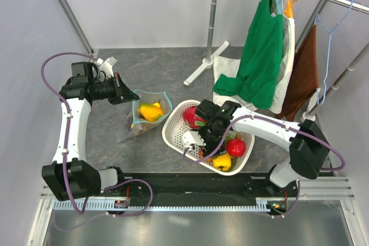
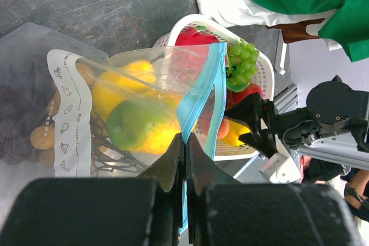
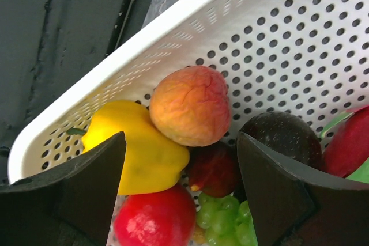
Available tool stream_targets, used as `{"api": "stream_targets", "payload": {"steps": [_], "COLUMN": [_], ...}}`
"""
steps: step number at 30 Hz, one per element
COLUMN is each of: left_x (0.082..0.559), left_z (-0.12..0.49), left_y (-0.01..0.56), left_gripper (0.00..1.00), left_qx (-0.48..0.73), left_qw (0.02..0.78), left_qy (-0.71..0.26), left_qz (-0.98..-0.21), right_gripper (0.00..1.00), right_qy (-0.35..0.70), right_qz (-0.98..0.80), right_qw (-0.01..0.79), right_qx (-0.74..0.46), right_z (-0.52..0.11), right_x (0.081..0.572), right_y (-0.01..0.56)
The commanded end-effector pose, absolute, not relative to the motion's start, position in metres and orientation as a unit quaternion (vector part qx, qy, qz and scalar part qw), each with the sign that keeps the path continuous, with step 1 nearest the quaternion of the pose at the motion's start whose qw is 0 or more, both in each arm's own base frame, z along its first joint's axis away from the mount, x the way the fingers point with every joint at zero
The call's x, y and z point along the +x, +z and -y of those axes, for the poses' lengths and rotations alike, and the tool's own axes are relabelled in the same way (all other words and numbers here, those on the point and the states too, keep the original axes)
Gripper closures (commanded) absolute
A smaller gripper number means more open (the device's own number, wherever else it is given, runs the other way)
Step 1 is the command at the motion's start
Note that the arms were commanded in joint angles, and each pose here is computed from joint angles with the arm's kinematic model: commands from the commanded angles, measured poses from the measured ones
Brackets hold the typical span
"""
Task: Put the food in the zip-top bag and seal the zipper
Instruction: Place the fake fruit in the zipper food storage bag, then pick up the fake fruit from the bin.
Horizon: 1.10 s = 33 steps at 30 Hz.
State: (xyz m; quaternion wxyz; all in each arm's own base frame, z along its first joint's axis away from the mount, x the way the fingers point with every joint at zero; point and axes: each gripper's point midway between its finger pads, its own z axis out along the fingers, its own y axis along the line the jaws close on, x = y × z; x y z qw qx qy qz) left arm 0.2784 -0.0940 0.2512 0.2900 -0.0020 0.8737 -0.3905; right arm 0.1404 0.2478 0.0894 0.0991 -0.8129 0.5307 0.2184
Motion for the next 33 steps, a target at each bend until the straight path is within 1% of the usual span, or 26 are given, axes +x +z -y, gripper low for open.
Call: {"api": "stream_targets", "payload": {"steps": [1, 13, 16, 17, 18, 19, 20, 22, 26, 27, 31, 33], "left_x": [0.282, 0.284, 0.284, 0.284, 0.284, 0.284, 0.283, 0.283, 0.283, 0.283, 0.283, 0.283], "left_z": [0.097, 0.097, 0.096, 0.096, 0.096, 0.096, 0.097, 0.096, 0.095, 0.095, 0.093, 0.091], "left_y": [0.267, 0.262, 0.263, 0.263, 0.262, 0.262, 0.262, 0.264, 0.269, 0.269, 0.27, 0.274], "left_gripper": [0.98, 0.98, 0.98, 0.98, 0.98, 0.98, 0.98, 0.98, 0.98, 0.98, 0.98, 0.98], "left_qx": [0.005, 0.002, 0.003, 0.004, 0.003, 0.004, 0.004, 0.006, 0.011, 0.013, 0.011, 0.013], "left_qw": [0.309, 0.301, 0.304, 0.304, 0.303, 0.303, 0.301, 0.304, 0.311, 0.312, 0.312, 0.319], "left_qy": [-0.407, -0.408, -0.404, -0.405, -0.404, -0.405, -0.405, -0.405, -0.398, -0.396, -0.389, -0.38], "left_qz": [-0.859, -0.862, -0.863, -0.862, -0.863, -0.863, -0.863, -0.862, -0.863, -0.863, -0.867, -0.868], "right_gripper": [0.16, 0.16, 0.24, 0.36, 0.43, 0.48, 0.56, 0.61, 0.64, 0.64, 0.68, 0.67], "right_qy": [0.214, 0.2, 0.202, 0.206, 0.211, 0.213, 0.216, 0.226, 0.251, 0.26, 0.302, 0.317], "right_qz": [-0.507, -0.506, -0.507, -0.513, -0.514, -0.514, -0.515, -0.524, -0.534, -0.542, -0.555, -0.558], "right_qw": [0.12, 0.091, 0.103, 0.106, 0.115, 0.136, 0.147, 0.188, 0.265, 0.291, 0.385, 0.422], "right_qx": [-0.826, -0.834, -0.832, -0.827, -0.823, -0.82, -0.816, -0.799, -0.763, -0.744, -0.673, -0.64], "right_z": [-0.261, -0.255, -0.26, -0.262, -0.266, -0.273, -0.276, -0.29, -0.317, -0.327, -0.369, -0.384], "right_x": [0.148, 0.145, 0.147, 0.146, 0.146, 0.151, 0.151, 0.156, 0.169, 0.174, 0.203, 0.219], "right_y": [0.081, 0.041, 0.047, 0.051, 0.057, 0.071, 0.081, 0.112, 0.176, 0.199, 0.261, 0.292]}}
